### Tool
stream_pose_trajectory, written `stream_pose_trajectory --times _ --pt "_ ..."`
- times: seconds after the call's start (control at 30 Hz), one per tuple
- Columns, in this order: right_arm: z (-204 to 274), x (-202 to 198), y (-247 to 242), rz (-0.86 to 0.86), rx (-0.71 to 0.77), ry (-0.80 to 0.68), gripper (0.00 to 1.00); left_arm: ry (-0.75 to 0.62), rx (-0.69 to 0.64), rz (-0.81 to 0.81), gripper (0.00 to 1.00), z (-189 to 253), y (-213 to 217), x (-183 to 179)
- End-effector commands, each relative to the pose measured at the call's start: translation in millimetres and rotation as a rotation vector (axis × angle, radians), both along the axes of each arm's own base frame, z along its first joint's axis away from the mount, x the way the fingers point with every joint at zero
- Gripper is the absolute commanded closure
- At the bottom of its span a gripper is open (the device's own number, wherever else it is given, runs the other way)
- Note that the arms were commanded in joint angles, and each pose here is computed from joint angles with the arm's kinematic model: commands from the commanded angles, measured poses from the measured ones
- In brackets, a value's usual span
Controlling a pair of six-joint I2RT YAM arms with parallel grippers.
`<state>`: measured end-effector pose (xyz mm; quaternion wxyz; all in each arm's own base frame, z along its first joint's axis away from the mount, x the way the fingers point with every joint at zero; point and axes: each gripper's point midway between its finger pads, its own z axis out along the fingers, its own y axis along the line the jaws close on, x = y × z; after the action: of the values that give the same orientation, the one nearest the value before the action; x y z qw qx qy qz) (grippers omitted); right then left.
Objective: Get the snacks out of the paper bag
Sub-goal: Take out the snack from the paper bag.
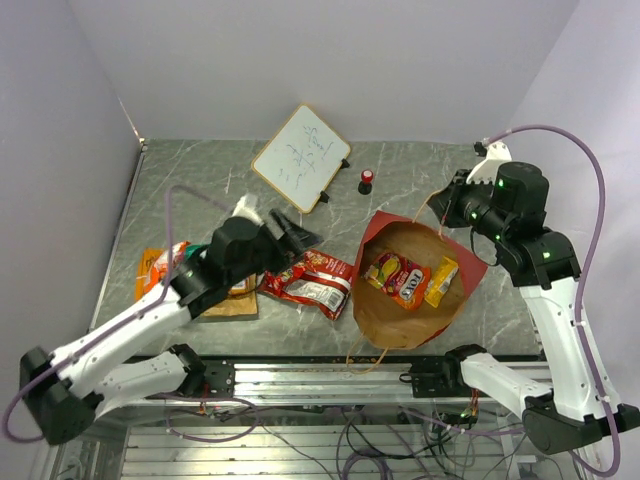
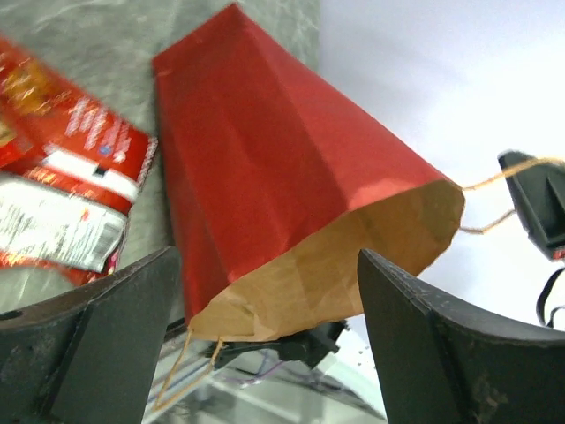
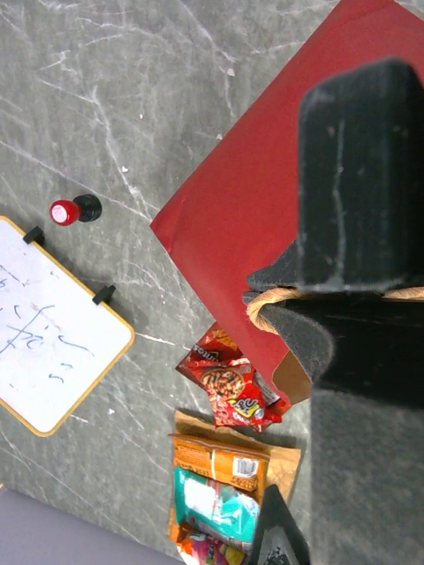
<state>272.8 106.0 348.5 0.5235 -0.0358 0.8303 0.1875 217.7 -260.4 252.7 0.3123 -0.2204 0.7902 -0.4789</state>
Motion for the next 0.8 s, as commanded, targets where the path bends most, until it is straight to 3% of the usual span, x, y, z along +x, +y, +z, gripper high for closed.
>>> stream_pose_trajectory --times 0.0,0.13,0.23,0.43,0.57,0.67,0.77 --pt "11 5 4 0.019 0.001 -0.036 1.0 -0.407 0.133 -0.322 0.1 78 -62 -7" --pt "11 6 3 0.016 0.002 -0.036 1.0 -0.666 0.329 -0.574 0.1 80 -127 -65" --pt "13 3 3 0.01 0.016 -0.037 1.0 -0.727 0.405 -0.678 0.13 55 -159 -98" --pt "17 -7 -1 -0.01 0.04 -0.04 1.0 -0.919 0.652 -0.692 0.17 11 -175 -99" --pt "16 -12 -3 -0.017 0.037 -0.035 1.0 -1.2 0.984 -0.934 0.15 -29 -190 -118" --pt "16 -13 -4 -0.02 0.029 -0.033 1.0 -1.323 1.216 -1.109 0.13 -68 -195 -113" --pt "18 -12 -5 -0.021 0.027 -0.037 1.0 -1.359 1.281 -1.159 0.13 -87 -203 -97"
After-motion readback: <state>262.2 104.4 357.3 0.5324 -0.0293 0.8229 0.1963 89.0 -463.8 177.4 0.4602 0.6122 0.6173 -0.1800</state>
